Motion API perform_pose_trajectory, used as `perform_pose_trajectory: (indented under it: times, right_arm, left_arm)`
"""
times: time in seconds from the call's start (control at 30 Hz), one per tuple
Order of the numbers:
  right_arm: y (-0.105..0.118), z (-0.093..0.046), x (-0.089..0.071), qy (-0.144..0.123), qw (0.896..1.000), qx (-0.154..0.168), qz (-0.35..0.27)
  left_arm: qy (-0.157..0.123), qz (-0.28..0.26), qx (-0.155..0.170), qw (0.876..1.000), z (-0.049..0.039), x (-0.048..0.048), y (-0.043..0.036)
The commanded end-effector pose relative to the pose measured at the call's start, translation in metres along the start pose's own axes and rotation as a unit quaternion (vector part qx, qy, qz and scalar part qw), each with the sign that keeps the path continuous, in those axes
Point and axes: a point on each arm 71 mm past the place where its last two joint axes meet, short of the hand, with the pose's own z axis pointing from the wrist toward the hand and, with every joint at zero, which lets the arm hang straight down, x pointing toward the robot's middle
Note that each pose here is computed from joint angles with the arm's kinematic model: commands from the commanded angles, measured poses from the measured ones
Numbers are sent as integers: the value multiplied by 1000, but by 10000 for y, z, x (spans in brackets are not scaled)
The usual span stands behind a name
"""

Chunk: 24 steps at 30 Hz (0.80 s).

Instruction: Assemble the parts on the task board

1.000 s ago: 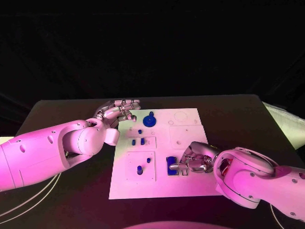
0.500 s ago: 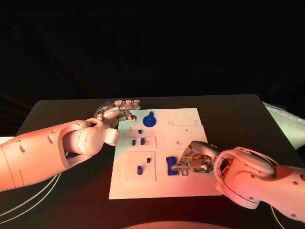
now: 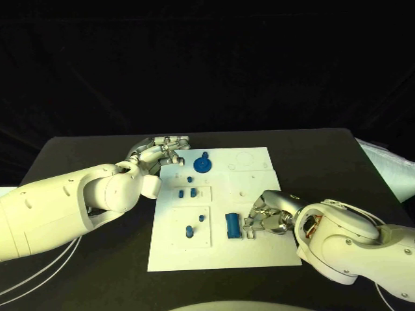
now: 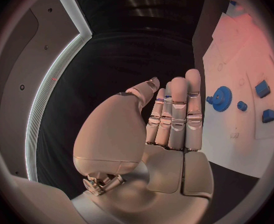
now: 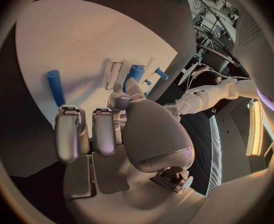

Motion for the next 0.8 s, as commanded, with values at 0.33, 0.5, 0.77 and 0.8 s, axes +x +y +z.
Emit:
perform_pose_trajectory:
  times: [0.33,0.5,0.77,0.8]
  right_arm:
    - [-339,-284,-413,-45,999,23,-16]
    - [-462,-330,-489,-60,997,38,-44]
    - [-593,-322,-470,-40,993,64,-96]
    - [-596,-319,-462,-37,992,64,-98]
  left_arm:
    - [11,-2,3,1000,-2,25,-7]
    - [12,-2,3,1000,-3,32,-6]
    - [15,-3,2,1000,-2,46,-1]
    - [15,-3,2,1000,-2,45,-1]
